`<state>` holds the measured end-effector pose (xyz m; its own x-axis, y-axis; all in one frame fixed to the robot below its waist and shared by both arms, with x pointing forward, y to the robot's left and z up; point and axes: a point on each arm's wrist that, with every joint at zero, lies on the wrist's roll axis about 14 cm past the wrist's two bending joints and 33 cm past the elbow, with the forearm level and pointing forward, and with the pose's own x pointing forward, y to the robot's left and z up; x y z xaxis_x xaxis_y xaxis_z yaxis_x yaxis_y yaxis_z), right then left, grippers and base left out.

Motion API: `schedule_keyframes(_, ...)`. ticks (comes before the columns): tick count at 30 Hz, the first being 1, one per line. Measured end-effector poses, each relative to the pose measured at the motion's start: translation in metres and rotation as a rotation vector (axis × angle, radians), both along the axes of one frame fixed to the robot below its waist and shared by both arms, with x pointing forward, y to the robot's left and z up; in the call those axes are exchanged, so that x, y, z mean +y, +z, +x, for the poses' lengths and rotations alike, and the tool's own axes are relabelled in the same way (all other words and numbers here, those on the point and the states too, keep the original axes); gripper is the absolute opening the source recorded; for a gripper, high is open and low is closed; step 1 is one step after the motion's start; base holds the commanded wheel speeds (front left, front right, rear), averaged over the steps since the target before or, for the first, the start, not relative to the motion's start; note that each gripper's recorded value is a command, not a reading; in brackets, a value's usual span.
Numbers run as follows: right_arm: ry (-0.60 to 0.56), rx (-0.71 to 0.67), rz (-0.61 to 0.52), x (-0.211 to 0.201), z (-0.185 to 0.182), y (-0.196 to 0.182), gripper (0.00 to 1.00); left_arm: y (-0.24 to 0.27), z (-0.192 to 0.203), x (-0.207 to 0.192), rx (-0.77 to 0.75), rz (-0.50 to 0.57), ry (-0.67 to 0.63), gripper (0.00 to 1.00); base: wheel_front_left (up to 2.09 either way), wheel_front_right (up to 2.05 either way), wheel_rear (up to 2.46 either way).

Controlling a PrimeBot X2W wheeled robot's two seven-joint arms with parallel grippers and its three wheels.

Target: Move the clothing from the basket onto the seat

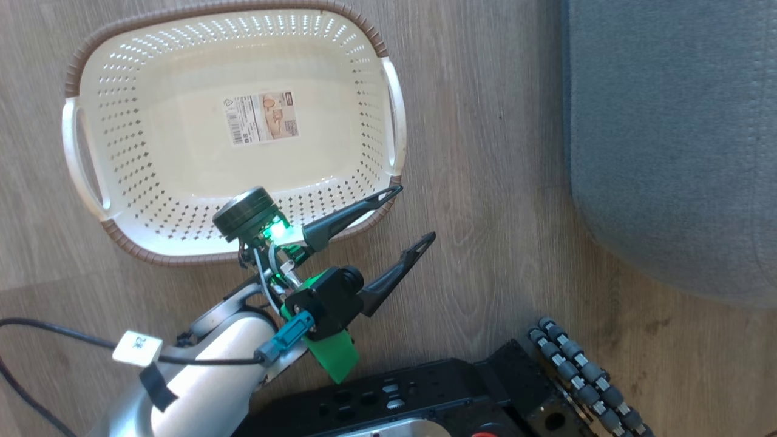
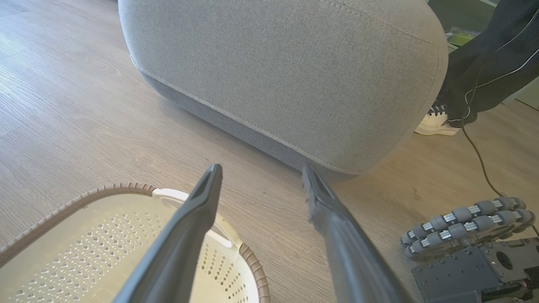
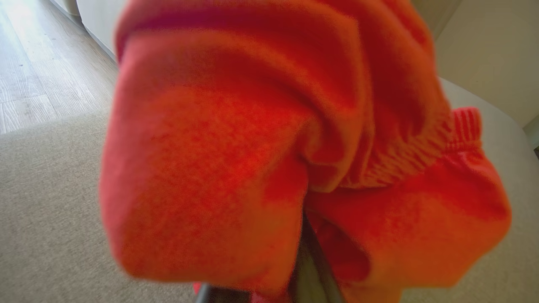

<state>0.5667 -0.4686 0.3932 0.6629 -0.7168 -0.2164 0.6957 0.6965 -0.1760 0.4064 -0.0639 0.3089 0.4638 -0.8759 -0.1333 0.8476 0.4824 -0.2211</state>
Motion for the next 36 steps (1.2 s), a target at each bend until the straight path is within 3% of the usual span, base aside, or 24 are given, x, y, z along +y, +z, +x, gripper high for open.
schedule_keyframes(1, 0.0, -0.005, 0.0, 0.0, 0.0, 0.002, 0.86, 0.001, 0.0, 0.0, -0.004, -0.001, -0.001, 1.0, 0.0, 0.0, 0.0)
schedule_keyframes(2, 0.001, -0.009, 0.0, 0.0, -0.001, 0.003, 1.0, 0.003, 0.001, -0.001, -0.008, 0.0, -0.002, 1.0, 0.0, 0.0, 0.0)
schedule_keyframes(17, 0.009, -0.071, -0.009, -0.002, -0.03, 0.054, 1.0, 0.05, 0.001, -0.008, -0.118, 0.001, -0.017, 1.0, 0.0, 0.0, 0.0)
schedule_keyframes(30, -0.001, -0.133, -0.03, -0.019, -0.079, 0.134, 1.0, 0.106, -0.029, -0.019, -0.169, -0.02, -0.007, 1.0, 0.0, 0.0, 0.0)
schedule_keyframes(36, 0.029, -0.227, -0.054, -0.018, -0.083, 0.18, 1.0, 0.138, -0.026, -0.021, -0.231, -0.047, 0.036, 1.0, 0.0, 0.0, 0.0)
